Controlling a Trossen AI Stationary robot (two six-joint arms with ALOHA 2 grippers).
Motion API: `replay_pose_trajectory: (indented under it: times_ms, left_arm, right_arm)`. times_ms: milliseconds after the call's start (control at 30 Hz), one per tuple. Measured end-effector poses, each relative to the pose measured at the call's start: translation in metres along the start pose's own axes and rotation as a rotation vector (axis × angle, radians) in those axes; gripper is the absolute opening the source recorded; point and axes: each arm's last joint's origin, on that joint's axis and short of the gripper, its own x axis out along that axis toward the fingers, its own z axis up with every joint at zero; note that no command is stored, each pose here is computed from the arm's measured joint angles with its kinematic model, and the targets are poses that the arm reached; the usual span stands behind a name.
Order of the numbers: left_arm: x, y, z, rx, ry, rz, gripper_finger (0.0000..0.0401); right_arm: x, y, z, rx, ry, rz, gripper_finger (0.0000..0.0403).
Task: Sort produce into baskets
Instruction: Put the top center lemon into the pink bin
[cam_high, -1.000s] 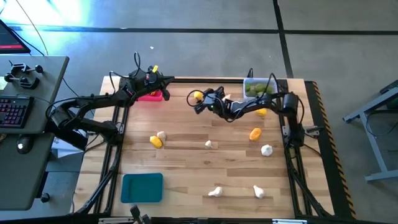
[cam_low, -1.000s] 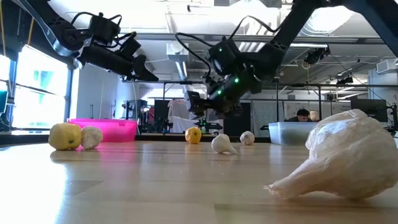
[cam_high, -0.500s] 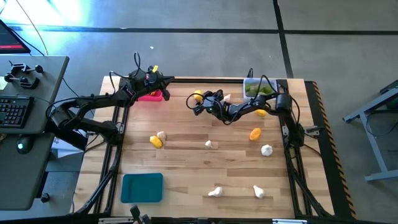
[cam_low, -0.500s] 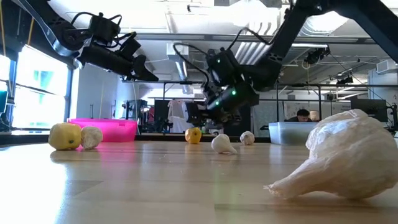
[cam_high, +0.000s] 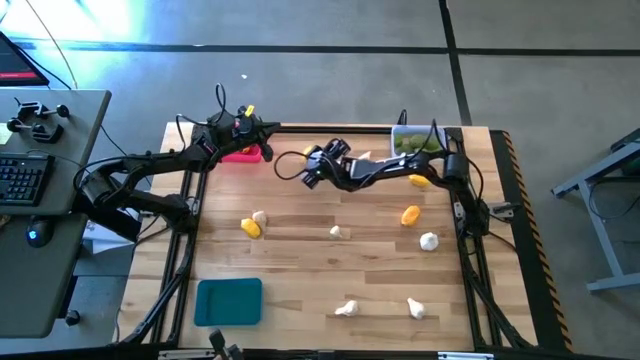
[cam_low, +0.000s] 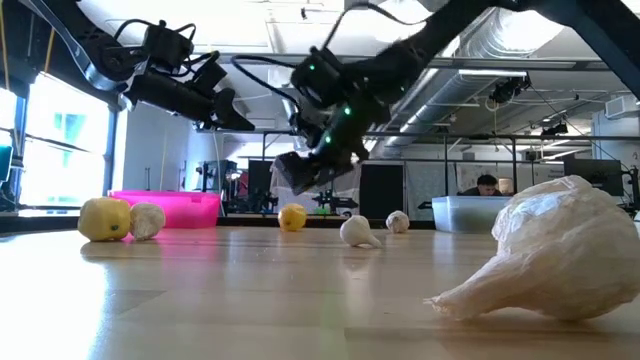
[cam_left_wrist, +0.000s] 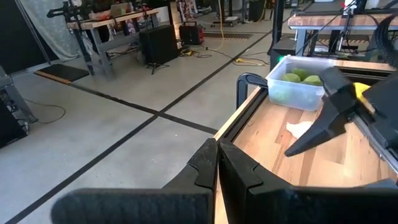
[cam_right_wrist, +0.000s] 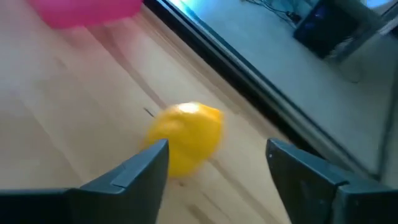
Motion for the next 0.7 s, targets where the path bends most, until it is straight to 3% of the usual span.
replay_pose_trajectory:
  times_ms: [133, 367, 700]
  left_arm:
    - [0.000, 0.000, 0.000, -0.001, 0.003, 0.000, 0.0000]
    - [0.000, 0.000, -0.001, -0.001, 0.009, 0.001, 0.0000]
    - [0.000, 0.000, -0.003, -0.005, 0.027, 0.002, 0.0000]
  right_arm:
    - [-0.003, 0.001, 0.012, -0.027, -0.004, 0.049, 0.0190]
    - [0.005, -0.006, 0.013, 0.080, 0.028, 0.220, 0.0022]
    - [0.003, -0.014, 0.016, 0.355, 0.105, 0.303, 0.0005]
